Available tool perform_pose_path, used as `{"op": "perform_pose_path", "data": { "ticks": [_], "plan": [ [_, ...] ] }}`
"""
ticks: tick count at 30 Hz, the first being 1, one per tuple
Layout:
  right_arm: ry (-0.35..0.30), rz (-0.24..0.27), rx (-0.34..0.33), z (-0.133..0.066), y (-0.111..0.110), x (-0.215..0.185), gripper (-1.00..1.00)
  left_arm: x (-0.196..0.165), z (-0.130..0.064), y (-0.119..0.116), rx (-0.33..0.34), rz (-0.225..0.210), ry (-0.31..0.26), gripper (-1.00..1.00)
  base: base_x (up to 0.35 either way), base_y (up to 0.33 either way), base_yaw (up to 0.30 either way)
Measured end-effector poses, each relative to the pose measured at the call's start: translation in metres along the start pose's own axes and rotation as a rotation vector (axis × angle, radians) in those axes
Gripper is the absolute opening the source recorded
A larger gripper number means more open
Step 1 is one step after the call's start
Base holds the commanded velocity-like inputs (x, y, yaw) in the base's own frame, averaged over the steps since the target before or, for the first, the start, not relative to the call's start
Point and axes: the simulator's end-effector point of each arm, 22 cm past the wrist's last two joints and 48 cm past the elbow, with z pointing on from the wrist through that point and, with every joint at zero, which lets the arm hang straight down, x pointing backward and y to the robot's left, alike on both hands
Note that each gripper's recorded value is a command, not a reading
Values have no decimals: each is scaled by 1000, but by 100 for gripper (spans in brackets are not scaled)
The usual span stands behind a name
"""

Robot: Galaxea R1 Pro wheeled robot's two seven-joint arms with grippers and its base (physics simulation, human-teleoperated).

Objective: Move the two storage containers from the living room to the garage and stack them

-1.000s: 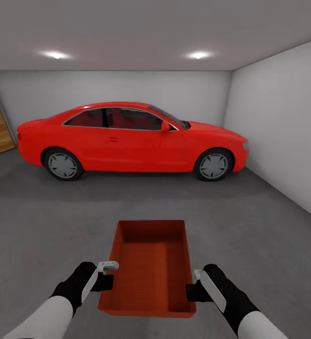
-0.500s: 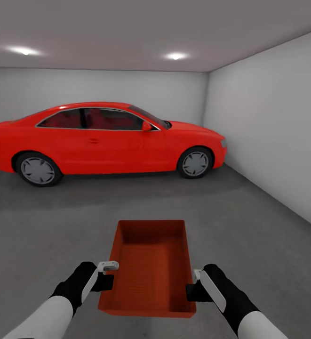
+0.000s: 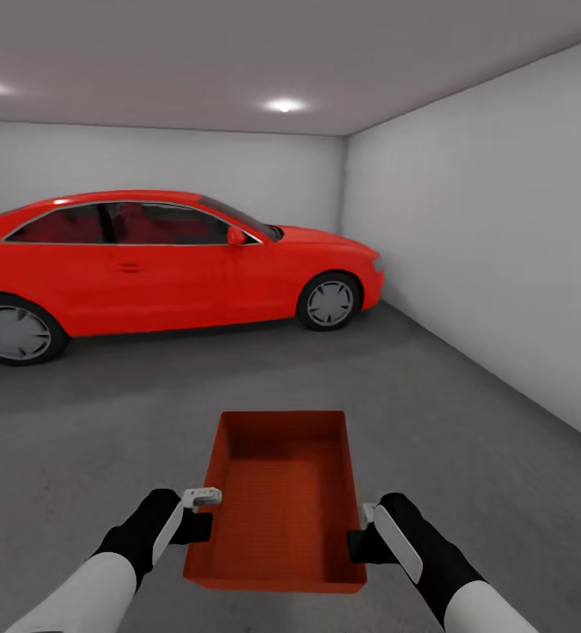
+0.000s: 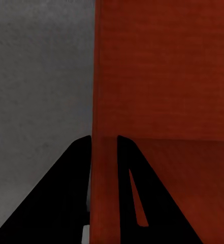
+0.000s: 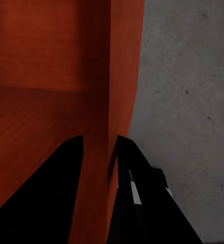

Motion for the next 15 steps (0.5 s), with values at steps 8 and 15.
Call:
{"op": "perform_pose_path", "data": {
  "ticks": [8,15],
  "plan": [
    [0,0,0,0,0,0,-100,0,0,0,0,0,0,-100,0,0,-275],
    [0,0,0,0,0,0,-100,0,0,0,0,0,0,-100,0,0,-275]
  ]
}}
